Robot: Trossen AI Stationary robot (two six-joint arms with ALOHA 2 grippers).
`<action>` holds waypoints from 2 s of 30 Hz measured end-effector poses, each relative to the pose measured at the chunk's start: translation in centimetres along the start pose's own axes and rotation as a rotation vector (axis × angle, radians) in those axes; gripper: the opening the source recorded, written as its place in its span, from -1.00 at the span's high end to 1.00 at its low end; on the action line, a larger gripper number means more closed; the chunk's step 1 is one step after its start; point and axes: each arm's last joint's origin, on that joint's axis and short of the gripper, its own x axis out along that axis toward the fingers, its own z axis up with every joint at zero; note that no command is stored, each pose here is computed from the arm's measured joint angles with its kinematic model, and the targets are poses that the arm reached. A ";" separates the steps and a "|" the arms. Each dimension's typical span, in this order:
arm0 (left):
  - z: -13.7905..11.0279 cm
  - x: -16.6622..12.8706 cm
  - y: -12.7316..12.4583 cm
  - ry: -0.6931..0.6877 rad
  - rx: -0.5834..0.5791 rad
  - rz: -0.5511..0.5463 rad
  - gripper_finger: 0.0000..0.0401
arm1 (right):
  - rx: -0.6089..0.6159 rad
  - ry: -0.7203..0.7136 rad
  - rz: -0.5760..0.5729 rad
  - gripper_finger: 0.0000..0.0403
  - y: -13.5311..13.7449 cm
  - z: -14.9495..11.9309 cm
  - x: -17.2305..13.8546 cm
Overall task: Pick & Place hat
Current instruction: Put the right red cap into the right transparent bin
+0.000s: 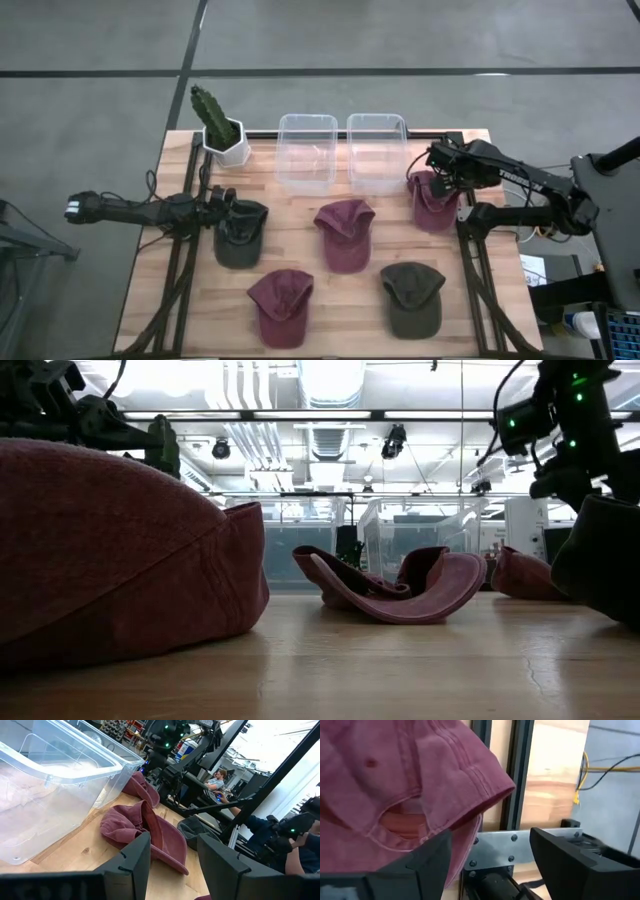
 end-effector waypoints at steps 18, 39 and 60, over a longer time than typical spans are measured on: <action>0.0 0.0 0.1 -0.014 0.000 0.023 0.22 | 0.360 0.131 0.120 -0.32 -0.4 1.0 -0.4; 0.2 0.0 0.3 -0.072 -0.001 0.113 0.22 | 0.791 0.147 0.098 -0.26 0.5 0.5 1.3; 0.4 -0.1 0.6 -0.128 -0.001 0.203 0.22 | 1.195 -0.070 0.075 -0.38 0.5 1.3 1.9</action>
